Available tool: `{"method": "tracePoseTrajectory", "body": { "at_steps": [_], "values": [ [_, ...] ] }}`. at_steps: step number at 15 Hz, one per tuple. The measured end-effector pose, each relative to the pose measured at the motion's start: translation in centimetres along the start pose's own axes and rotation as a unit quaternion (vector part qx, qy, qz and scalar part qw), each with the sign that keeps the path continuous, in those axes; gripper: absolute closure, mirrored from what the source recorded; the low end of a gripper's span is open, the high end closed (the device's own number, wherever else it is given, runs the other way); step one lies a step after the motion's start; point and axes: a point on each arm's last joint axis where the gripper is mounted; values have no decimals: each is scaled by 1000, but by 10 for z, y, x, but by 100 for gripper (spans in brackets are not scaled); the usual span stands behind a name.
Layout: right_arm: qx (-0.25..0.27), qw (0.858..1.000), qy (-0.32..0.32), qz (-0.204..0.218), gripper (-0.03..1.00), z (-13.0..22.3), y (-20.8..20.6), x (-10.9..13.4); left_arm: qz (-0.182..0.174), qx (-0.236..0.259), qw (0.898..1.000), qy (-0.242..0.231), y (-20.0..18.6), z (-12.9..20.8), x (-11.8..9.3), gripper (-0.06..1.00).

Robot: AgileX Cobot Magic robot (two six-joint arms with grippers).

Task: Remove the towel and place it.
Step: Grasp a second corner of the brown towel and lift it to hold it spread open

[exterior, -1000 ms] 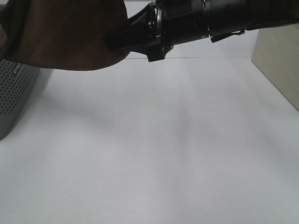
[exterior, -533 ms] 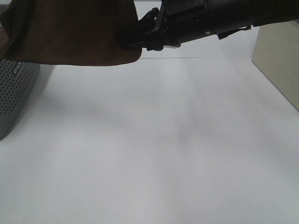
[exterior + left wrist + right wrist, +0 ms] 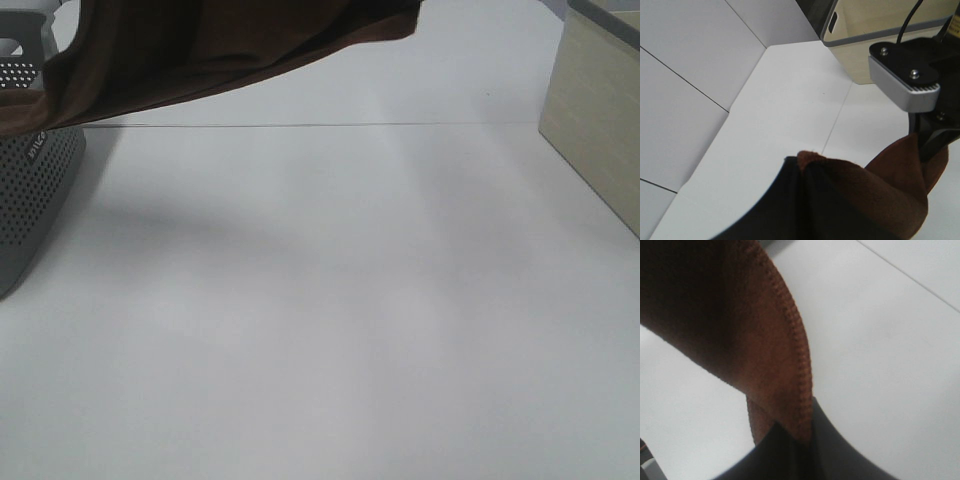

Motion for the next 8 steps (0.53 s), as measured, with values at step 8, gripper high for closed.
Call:
{"method": "tracePoseTrajectory", "body": {
  "at_steps": [8],
  "values": [
    [-44, 972, -42, 229, 96, -44, -103, -11, -100, -25, 993, 64, 25, -1, 18, 94]
  ]
}}
Point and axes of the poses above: a point on each arm's last joint axis where the gripper is mounted, y pointing out along that axis toward the gripper, x along the wrist's bending axis when the last joint is at zero, z = x × y, and after that the axes turned 1 degree about y, right-handed
